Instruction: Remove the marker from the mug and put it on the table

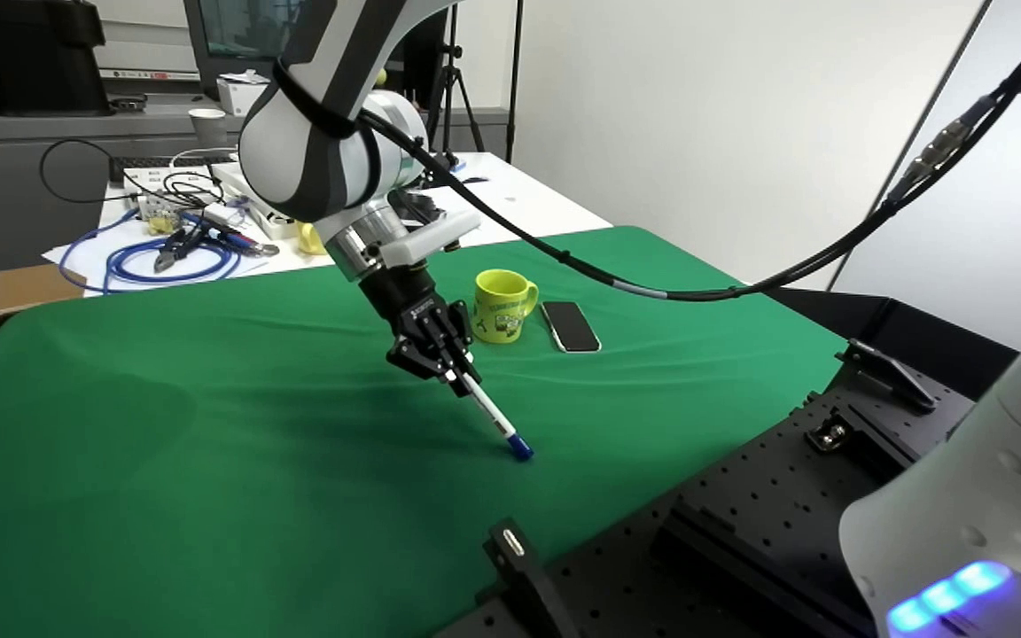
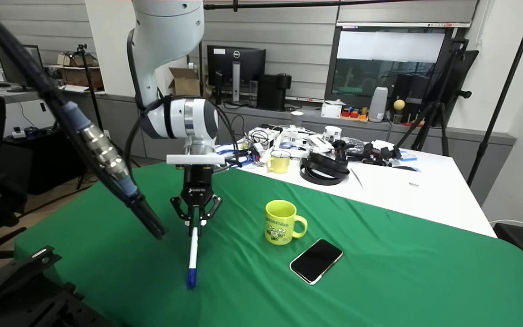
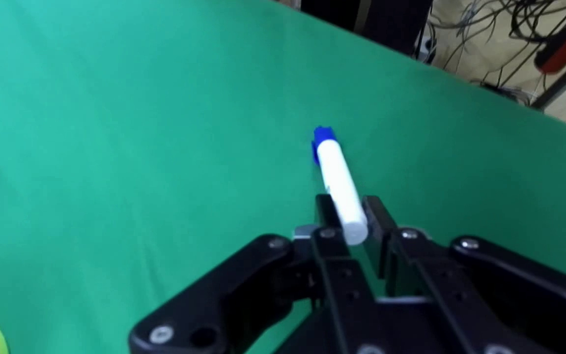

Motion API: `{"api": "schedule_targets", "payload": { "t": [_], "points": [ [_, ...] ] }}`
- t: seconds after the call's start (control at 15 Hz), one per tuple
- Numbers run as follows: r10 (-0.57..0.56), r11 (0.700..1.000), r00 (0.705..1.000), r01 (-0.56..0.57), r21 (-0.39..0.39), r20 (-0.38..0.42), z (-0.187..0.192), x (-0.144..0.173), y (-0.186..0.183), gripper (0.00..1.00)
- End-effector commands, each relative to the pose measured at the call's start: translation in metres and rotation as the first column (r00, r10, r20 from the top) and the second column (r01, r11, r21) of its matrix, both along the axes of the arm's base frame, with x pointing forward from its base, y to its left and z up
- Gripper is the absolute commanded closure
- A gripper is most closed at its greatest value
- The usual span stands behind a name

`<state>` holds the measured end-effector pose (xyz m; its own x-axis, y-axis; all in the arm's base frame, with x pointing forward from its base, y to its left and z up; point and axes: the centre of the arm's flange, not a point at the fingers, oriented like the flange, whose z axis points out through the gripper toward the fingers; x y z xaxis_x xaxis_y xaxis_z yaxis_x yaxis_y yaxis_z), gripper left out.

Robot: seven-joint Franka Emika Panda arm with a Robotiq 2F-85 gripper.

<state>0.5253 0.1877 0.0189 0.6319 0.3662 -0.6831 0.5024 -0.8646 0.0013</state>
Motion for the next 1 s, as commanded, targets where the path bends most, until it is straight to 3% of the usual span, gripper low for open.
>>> {"api": "schedule_targets", "payload": {
  "t": [0.0,0.4,0.47,0.53,0.93],
  "points": [
    [-0.017,0.998,0.986,0.007,0.06,0.164,0.009,-0.005,0.004,0.95],
    [-0.055,0.989,0.926,0.0,0.145,0.374,0.013,-0.028,0.004,0.95],
    [-0.056,0.989,0.919,-0.004,0.15,0.391,0.019,-0.03,0.003,0.57],
    [-0.052,0.989,0.914,-0.009,0.148,0.402,0.026,-0.03,0.002,0.56],
    [-0.036,0.99,0.875,-0.034,0.136,0.482,0.137,-0.015,-0.008,0.17]
  ]
}}
